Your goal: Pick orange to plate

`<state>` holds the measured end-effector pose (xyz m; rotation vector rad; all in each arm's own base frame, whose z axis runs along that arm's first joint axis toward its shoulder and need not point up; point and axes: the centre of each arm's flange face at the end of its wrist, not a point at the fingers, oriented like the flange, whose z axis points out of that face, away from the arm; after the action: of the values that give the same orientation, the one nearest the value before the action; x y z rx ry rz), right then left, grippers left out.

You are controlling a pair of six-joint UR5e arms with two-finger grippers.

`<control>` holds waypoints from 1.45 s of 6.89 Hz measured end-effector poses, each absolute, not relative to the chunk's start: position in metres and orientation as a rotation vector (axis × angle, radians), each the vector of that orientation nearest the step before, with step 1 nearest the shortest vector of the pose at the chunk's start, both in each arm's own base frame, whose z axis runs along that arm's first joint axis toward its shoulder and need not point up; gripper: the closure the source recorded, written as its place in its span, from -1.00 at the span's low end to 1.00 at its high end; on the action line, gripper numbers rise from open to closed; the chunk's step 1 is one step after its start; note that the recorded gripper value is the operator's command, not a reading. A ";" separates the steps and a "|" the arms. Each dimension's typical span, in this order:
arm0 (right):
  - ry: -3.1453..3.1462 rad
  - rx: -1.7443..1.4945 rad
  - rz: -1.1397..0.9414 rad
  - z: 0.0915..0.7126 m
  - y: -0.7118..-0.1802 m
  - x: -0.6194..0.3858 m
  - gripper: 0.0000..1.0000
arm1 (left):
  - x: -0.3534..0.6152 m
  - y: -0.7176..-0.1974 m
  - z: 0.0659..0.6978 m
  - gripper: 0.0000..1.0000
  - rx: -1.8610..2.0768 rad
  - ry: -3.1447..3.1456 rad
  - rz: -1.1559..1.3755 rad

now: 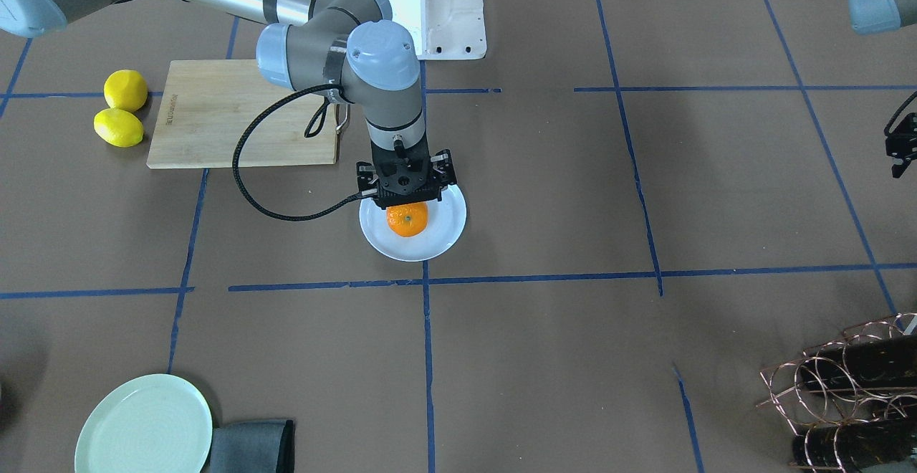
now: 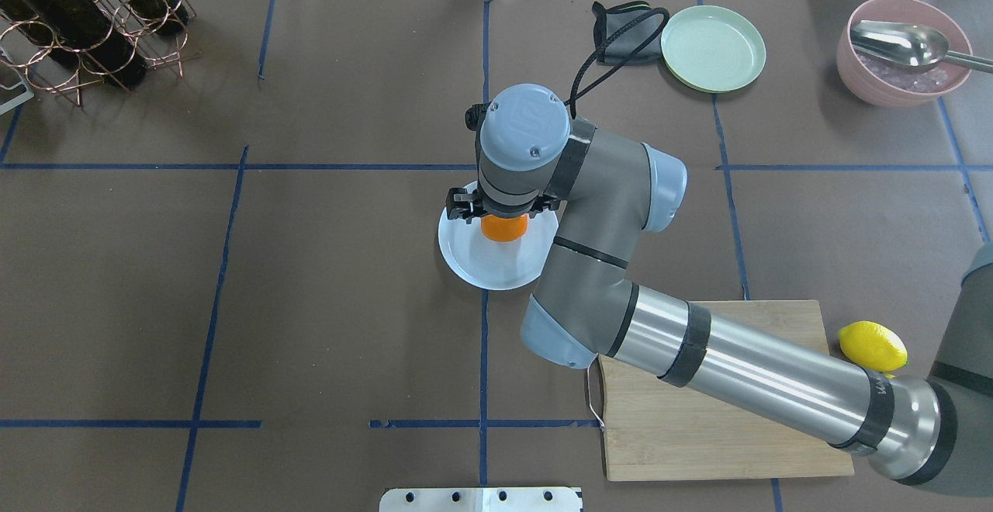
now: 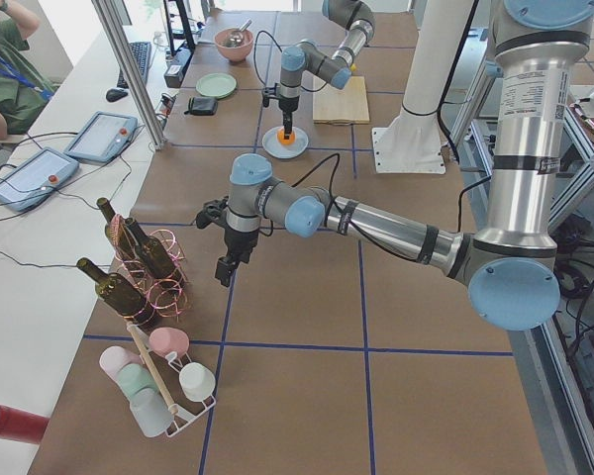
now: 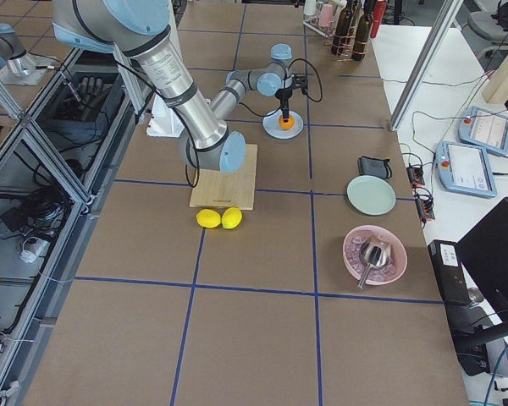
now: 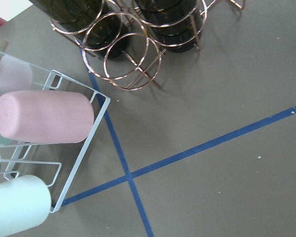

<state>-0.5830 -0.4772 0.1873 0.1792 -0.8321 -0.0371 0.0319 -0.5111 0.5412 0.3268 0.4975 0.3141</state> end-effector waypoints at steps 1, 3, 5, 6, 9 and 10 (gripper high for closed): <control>-0.842 0.179 -0.023 0.181 -0.489 -0.565 -1.00 | 0.023 -0.506 0.549 -1.00 0.318 0.498 0.310; -0.815 0.151 -0.020 0.187 -0.511 -0.496 -1.00 | 0.003 -0.495 0.567 -1.00 0.286 0.525 0.273; -0.752 0.169 -0.106 0.232 -0.518 -0.397 -1.00 | -0.033 -0.488 0.599 -1.00 0.235 0.605 0.269; -0.737 0.166 -0.148 0.260 -0.531 -0.343 -1.00 | -0.046 -0.483 0.614 -1.00 0.196 0.658 0.276; -0.736 0.129 -0.213 0.343 -0.554 -0.227 -1.00 | -0.058 -0.470 0.627 -1.00 0.038 0.821 0.182; -0.743 0.115 -0.228 0.375 -0.554 -0.190 -1.00 | -0.058 -0.468 0.628 -1.00 0.021 0.853 0.165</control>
<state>-0.1897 -0.5542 0.3751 0.1145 -0.7434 -0.2279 -0.0577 -0.4680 0.6279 0.0207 0.8527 0.1652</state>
